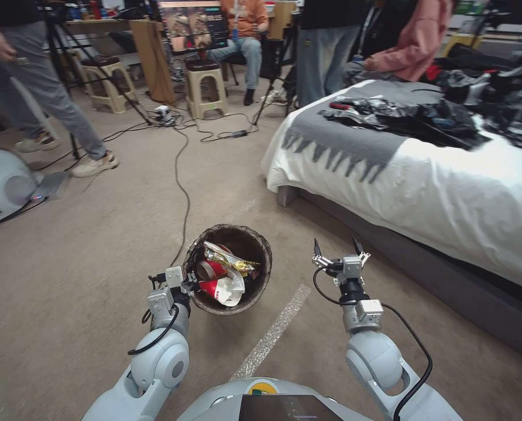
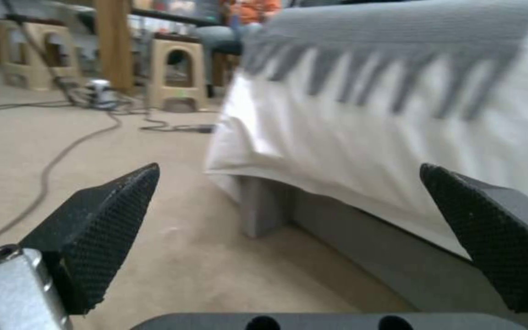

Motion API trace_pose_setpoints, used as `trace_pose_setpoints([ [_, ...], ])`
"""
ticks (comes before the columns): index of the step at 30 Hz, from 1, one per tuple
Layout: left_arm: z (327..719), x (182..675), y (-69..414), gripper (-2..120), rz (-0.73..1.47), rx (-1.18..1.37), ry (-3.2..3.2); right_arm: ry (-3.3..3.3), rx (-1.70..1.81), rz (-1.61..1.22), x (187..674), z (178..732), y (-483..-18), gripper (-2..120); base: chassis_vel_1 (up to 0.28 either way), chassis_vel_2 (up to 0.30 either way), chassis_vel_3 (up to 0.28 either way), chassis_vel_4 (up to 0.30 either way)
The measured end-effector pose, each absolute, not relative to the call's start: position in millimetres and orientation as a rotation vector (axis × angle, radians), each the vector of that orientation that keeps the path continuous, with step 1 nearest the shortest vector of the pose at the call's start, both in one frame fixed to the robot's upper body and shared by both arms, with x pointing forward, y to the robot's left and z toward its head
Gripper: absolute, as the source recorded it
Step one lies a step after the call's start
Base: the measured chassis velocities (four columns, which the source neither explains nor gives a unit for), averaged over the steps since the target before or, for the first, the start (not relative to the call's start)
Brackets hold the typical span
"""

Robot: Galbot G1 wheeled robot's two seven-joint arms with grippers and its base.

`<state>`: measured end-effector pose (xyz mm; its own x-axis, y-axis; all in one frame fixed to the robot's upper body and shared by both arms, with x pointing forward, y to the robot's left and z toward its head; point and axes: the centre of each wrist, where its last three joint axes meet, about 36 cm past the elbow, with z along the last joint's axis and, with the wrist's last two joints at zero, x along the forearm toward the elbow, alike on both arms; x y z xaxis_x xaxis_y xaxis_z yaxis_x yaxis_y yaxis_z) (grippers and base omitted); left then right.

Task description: Pick up the trash bin, then pick up the garbage from the floor and place it into the trash bin.

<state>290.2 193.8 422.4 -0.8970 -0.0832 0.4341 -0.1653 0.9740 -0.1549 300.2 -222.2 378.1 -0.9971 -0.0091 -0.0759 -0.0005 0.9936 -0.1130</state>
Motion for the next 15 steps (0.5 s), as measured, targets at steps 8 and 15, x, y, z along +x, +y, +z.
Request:
trace_pose_setpoints([
  [8, 422.2, 291.5, 194.2, 0, 0.26, 0.179, -2.686, 3.059, -0.006, -0.174, 300.5, 378.2, -222.2, 100, 0.129, 0.132, 0.127, 0.13],
  [15, 422.0, 292.5, 194.6, 0, 0.258, 0.178, -2.688, 3.057, -0.007, -0.173, 301.3, 378.6, -221.8, 100, 0.126, 0.145, 0.125, 0.118],
])
